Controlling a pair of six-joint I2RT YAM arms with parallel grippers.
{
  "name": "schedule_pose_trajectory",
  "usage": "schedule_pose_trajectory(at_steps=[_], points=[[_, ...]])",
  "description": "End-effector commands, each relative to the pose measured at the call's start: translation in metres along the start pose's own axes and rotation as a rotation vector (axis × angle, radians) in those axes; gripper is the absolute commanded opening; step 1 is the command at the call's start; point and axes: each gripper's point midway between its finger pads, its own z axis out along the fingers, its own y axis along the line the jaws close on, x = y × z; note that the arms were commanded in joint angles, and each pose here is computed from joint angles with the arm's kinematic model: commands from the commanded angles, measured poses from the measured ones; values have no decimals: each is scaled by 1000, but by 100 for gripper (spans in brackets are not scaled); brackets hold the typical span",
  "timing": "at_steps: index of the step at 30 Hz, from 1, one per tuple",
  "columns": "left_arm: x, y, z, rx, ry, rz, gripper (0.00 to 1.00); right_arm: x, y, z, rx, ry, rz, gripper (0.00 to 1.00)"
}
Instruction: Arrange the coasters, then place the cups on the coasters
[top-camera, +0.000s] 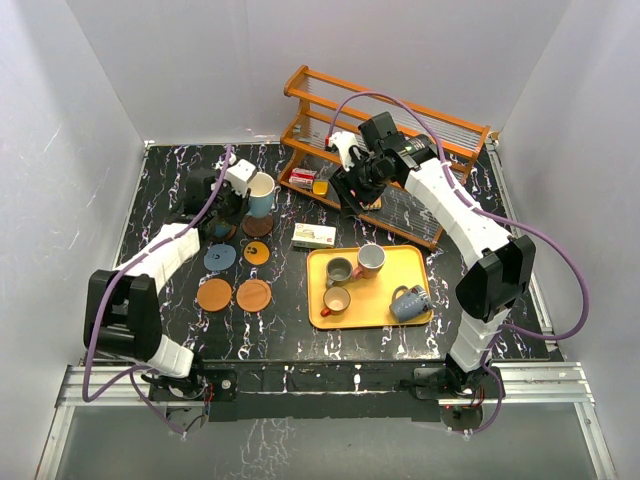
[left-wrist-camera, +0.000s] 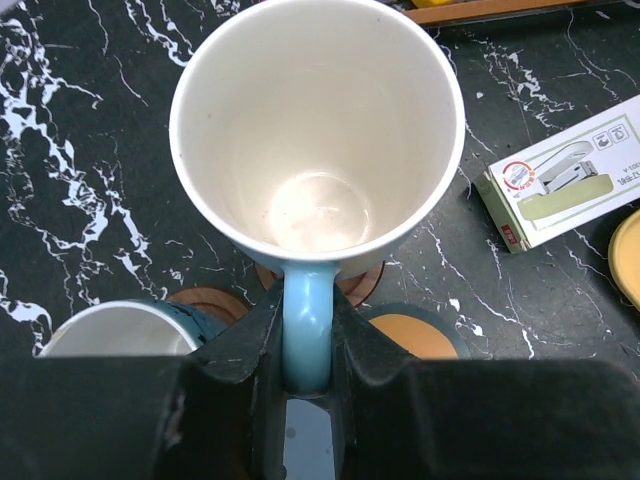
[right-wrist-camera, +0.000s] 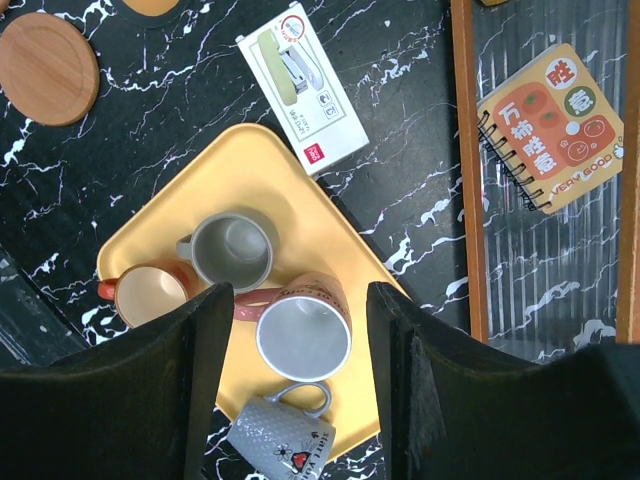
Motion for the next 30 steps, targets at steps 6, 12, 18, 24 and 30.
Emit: schedule_pose_trajectory(at_steps=[6,12,18,24,30], points=[[-18,1,8,6,-98,4,0,-9,0,-16,25,-55,-22,54],[-7,2,10,-4,-74,19,0,-7,0,-15,22,-49,-23,54],[1,1,13,-3,-63,23,0,-8,1,-16,19,-51,-23,54],[6,1,15,-8,-61,21,0,-7,1,-16,16,-49,-24,54],[14,2,17,-8,-45,17,0,-4,2,-14,11,-41,-24,54]])
